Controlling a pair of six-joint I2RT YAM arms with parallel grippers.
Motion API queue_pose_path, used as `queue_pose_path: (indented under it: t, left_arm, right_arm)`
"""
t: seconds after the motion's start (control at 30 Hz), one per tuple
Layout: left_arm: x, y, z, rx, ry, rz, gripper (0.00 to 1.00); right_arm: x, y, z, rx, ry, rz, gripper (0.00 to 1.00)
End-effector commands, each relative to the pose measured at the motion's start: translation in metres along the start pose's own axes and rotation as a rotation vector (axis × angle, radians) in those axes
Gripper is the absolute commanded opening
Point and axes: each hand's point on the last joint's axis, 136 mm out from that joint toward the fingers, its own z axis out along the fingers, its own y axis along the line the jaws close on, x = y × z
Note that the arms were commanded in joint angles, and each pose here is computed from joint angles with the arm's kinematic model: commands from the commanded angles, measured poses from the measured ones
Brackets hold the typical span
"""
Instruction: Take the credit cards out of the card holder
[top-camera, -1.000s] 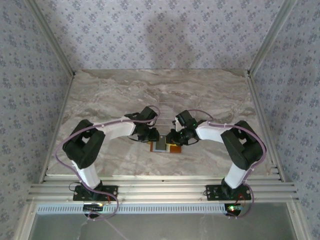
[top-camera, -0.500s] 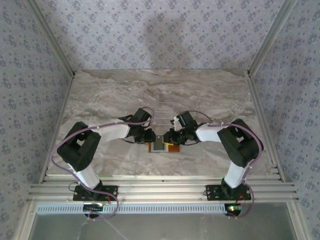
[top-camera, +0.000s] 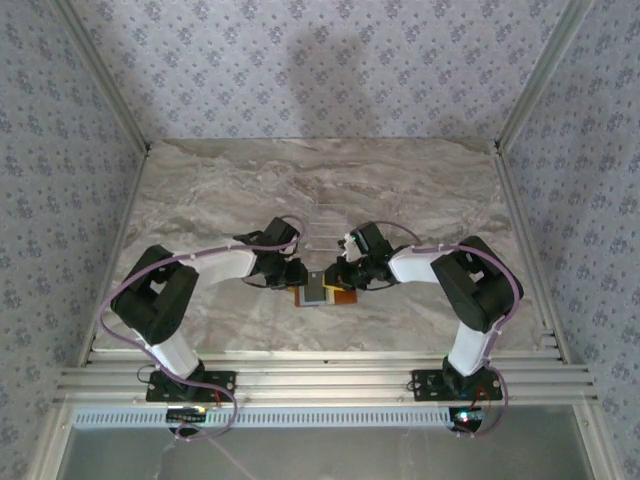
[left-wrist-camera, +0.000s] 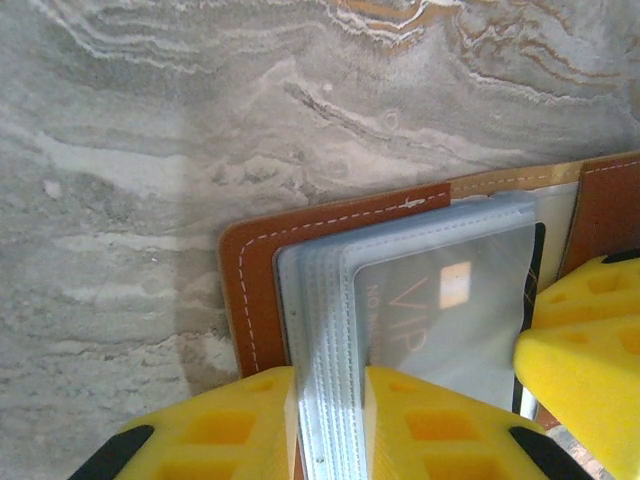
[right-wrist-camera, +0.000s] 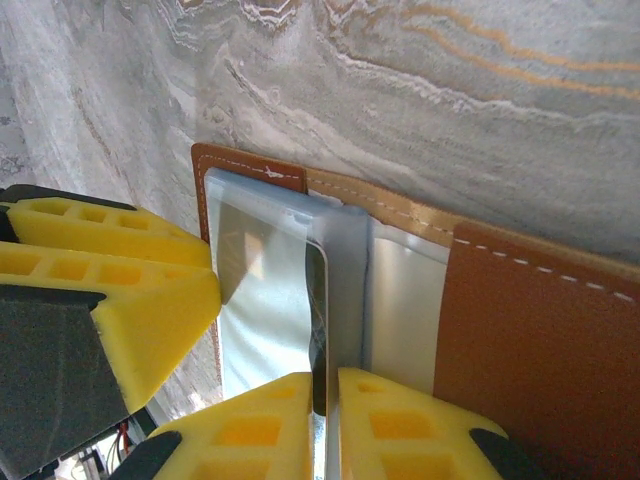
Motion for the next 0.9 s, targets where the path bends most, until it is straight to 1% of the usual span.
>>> queue_pose_path:
  t: [0.0,0.5,0.87]
  left_arm:
    - [0.012,0.014,0.01,-0.061,0.072,0.003,0.23]
    - [0.014,0.016,0.013,-0.076,0.089,0.0,0.23]
    - [0.016,0.014,0.016,-0.073,0.101,0.007,0.23]
  right_arm:
    - [-0.002,0.01,0.0,-0.047,-0.001,0.002,0.15]
    - [-0.008,0.029,-0.009,-0.113,-0.03,-0.008,0.13]
    - [-0.004,0.028,0.004,-0.15,0.002,0.002,0.13]
